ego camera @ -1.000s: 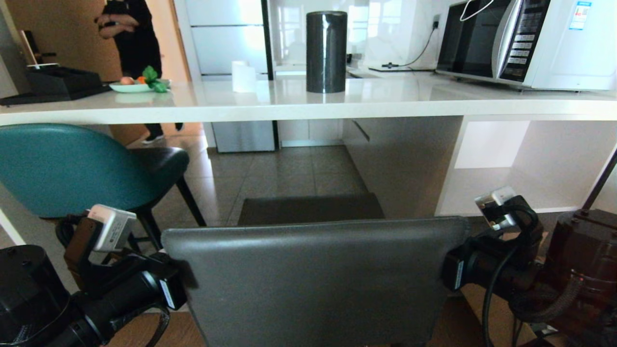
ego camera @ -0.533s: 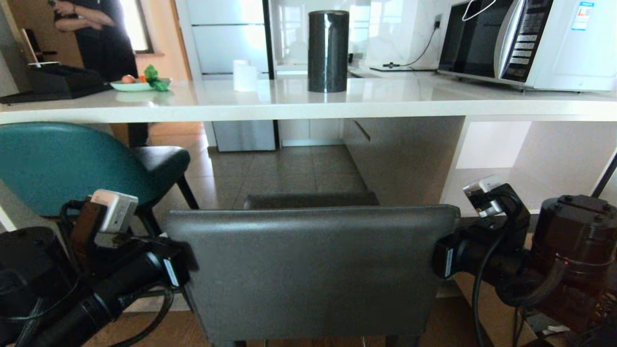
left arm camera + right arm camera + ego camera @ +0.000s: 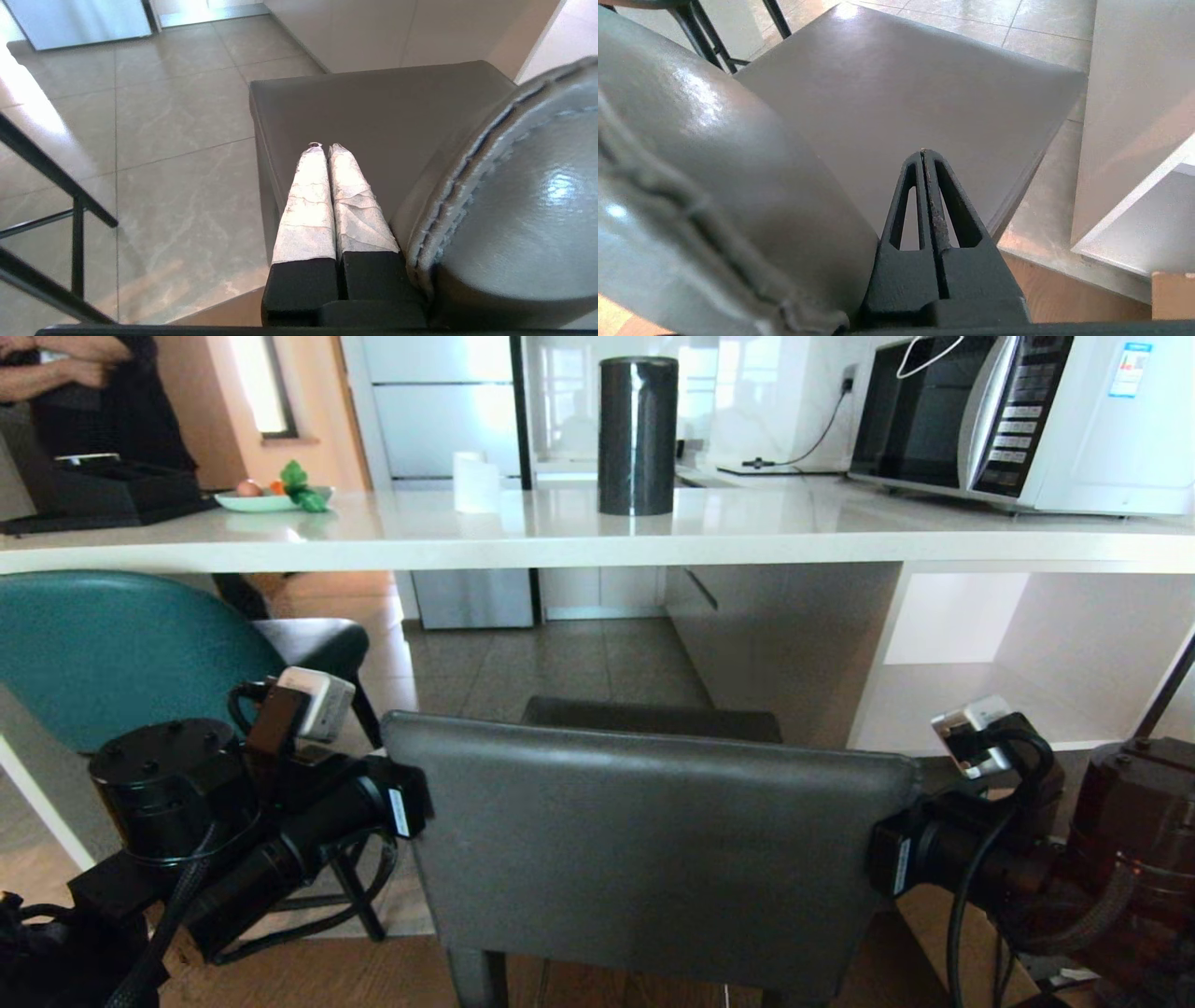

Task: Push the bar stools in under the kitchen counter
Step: Push the gray chair back under the dining table

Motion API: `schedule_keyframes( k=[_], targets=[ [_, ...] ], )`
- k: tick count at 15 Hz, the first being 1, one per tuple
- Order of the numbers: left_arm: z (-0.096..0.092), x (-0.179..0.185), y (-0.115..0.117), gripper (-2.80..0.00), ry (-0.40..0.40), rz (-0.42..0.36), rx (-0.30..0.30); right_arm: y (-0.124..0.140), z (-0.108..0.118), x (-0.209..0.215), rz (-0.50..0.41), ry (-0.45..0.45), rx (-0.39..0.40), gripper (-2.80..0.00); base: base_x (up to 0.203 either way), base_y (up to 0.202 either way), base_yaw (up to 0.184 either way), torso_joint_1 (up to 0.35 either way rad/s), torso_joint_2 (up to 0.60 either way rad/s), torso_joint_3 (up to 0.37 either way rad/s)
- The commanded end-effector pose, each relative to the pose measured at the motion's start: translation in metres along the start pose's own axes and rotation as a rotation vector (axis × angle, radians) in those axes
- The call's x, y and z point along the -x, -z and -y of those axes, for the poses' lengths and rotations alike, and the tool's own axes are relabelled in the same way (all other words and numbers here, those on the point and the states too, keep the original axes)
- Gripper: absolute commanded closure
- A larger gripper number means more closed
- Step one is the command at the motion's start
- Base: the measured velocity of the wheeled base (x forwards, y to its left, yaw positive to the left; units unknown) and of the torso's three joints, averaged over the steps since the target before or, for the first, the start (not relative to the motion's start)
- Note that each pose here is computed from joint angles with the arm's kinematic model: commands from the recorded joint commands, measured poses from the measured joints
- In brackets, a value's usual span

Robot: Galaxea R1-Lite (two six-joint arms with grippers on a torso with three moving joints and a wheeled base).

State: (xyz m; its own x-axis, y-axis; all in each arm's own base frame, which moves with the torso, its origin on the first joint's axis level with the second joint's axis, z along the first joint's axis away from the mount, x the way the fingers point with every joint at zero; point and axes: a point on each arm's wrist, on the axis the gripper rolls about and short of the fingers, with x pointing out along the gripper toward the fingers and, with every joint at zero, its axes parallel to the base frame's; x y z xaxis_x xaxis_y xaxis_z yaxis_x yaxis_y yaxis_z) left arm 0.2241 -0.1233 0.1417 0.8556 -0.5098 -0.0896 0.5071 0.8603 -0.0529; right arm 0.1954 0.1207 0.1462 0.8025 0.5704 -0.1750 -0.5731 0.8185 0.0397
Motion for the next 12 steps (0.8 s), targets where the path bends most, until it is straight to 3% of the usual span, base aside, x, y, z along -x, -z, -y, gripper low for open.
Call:
schedule_keyframes(
  k=[1,8,12],
  targets=[
    [0.005,-0.006,0.003,0.0,0.018,-0.007,-0.001,0.002,0.005,-0.003,-0.014,0.02,-0.004,0.0,0.0,0.0,0.0,0.0,0.0,0.0],
    [-0.013,-0.005,0.006,0.0,-0.082,-0.019,0.006,-0.008,0.012,-0.072,0.007,-0.001,0.004,0.0,0.0,0.0,0.0,0.0,0.0,0.0],
    [-0.026,-0.016,0.014,0.0,-0.127,-0.046,0.01,-0.001,0.015,-0.068,-0.012,0.019,-0.004,0.0,0.0,0.0,0.0,0.0,0.0,0.0]
  ],
)
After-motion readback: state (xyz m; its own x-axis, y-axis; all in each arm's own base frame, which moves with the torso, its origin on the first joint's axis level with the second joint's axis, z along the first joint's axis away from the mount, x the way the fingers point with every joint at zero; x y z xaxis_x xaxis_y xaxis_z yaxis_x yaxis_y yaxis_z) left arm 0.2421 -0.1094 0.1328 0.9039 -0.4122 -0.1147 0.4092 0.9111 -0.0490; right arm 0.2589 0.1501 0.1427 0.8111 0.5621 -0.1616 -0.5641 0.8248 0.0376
